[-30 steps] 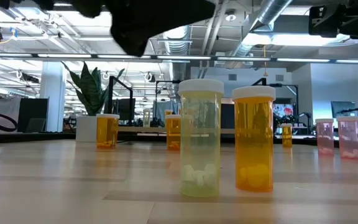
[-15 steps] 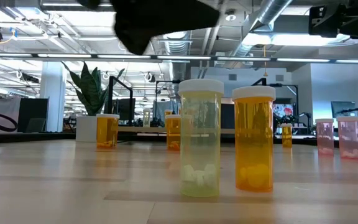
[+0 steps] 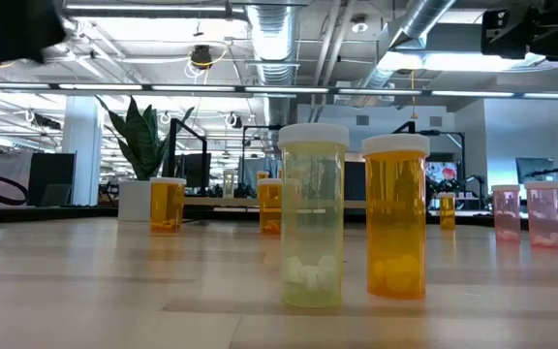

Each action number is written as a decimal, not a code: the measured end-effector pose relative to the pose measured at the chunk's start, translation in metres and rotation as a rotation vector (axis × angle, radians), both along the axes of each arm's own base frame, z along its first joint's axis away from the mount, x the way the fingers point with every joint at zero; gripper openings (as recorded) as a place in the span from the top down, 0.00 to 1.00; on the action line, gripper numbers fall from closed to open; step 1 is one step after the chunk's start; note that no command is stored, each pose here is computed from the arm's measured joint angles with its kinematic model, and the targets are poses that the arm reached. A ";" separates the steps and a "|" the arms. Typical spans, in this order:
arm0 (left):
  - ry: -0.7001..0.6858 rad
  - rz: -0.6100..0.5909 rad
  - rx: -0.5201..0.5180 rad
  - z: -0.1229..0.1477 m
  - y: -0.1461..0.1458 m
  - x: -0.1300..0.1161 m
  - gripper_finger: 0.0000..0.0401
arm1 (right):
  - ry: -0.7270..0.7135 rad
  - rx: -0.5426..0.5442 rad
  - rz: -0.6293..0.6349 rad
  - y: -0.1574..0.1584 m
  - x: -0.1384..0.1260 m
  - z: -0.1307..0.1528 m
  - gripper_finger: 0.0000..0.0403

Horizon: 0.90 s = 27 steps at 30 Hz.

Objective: Pick and place medicine bottles onto shelf by color
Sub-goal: Put the bottom left pink pill bottle on the shelf

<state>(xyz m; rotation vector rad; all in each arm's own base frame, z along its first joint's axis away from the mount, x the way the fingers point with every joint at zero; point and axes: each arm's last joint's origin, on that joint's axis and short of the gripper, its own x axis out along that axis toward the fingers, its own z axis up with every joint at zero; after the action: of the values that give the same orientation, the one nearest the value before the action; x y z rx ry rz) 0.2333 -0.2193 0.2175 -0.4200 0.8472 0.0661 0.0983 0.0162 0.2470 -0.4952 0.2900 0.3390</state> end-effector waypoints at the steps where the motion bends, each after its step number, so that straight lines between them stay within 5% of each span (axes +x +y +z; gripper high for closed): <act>1: 0.047 0.017 -0.039 -0.001 -0.003 -0.007 0.38 | 0.003 0.000 0.000 0.000 0.000 0.000 0.45; 11: 0.349 0.278 -0.181 -0.014 -0.020 -0.059 0.38 | 0.003 0.000 0.000 0.000 0.000 0.000 0.45; 27: 0.374 0.363 -0.178 -0.030 -0.023 -0.054 0.37 | 0.007 -0.001 0.000 0.000 0.000 -0.001 0.45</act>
<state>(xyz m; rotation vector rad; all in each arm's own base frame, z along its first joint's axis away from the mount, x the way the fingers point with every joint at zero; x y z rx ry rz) 0.1795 -0.2418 0.1879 -0.7407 1.1405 0.4171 0.0982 0.0162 0.2464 -0.4951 0.2965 0.3407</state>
